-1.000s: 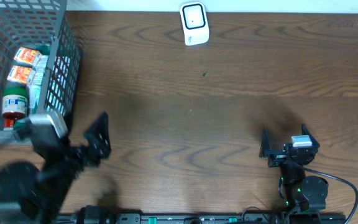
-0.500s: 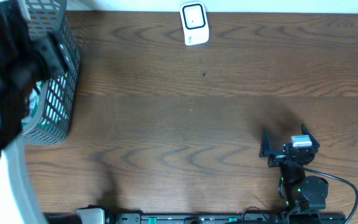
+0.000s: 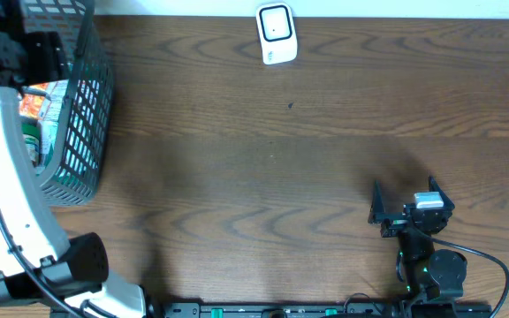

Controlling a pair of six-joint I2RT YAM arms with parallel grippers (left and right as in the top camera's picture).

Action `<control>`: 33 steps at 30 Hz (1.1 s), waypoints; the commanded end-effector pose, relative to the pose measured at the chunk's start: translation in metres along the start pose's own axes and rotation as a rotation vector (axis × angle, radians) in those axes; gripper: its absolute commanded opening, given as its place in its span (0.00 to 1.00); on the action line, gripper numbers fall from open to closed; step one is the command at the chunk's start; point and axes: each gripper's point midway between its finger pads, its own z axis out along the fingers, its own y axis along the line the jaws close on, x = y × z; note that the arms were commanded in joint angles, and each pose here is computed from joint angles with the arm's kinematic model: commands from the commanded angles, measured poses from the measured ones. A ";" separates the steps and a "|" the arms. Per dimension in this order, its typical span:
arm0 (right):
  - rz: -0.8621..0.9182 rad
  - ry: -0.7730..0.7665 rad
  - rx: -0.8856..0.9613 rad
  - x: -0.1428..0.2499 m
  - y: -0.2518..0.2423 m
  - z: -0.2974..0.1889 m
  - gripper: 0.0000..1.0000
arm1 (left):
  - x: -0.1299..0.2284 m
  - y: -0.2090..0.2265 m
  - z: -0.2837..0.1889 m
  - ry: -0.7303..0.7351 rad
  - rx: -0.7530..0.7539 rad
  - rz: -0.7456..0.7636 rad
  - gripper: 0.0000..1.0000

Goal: Scan the item barcode
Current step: 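Move the left gripper up and over into the grey basket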

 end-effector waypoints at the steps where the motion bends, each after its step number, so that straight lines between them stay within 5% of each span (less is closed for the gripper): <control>1: -0.005 -0.001 0.007 0.000 -0.002 0.000 0.99 | 0.004 0.029 0.025 0.054 -0.042 -0.031 0.83; 15: -0.005 -0.001 0.007 0.000 -0.002 0.000 0.99 | 0.050 0.105 0.125 0.273 0.001 -0.213 0.87; 33: -0.005 -0.001 0.007 0.000 -0.002 0.000 0.99 | 0.125 0.114 0.244 0.535 0.144 -0.241 0.92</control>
